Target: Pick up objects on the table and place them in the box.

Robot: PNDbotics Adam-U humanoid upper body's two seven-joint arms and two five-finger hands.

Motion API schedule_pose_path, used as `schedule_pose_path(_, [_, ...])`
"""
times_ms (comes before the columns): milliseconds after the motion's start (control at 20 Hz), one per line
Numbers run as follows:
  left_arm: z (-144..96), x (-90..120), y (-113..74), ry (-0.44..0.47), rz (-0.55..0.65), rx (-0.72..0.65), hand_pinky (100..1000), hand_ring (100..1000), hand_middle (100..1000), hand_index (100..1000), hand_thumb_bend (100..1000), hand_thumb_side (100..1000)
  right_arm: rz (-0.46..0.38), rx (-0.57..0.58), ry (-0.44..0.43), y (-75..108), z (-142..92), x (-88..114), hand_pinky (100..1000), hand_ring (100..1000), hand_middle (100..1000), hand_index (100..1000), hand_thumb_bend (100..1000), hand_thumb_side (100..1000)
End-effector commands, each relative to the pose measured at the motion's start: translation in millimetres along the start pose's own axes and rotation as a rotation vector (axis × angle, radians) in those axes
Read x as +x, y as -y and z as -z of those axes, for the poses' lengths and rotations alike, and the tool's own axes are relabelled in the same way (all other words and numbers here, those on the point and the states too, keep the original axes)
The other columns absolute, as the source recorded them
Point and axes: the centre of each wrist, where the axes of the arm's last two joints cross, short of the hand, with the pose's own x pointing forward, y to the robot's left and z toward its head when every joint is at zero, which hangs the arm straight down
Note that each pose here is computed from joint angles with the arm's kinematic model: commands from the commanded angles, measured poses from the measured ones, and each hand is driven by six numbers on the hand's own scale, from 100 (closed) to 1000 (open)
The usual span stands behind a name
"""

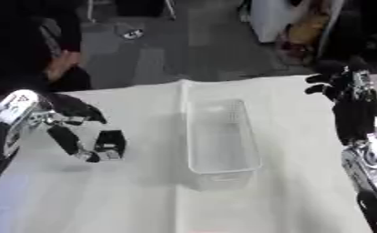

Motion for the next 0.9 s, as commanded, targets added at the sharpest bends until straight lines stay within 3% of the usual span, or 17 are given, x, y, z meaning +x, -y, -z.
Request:
schedule_pose_path(50, [-12.6,-13.1,-2.7,0.165,0.205,-0.295,974,900,952,1000,457,824,-0.014,-0.002,0.023,3.5,4.3,6.3,547,616,642,714,190,1000])
schedule_pose_path(100, [-12.2,-13.2,-2.0,0.165,0.205,-0.299,975,901,954,1000,460,844,-0.014,-0.002,0.023,3.5,4.3,6.3,547,616,642,714,190,1000])
schedule_pose_path(250, [-10.6,-13.1,-4.5,0.159,0.205,-0.268,976,896,945,990,470,774,-0.012,-0.002,0.027,2.7,5.3,7.1,547,616,643,713,189,1000])
schedule_pose_path(900, [15.2,-10.0,-0.3,0.141,0.244,-0.143,975,902,953,993,480,792,0.003,0.004,0.043,-3.0,10.3,11.0,547,617,642,714,188,1000])
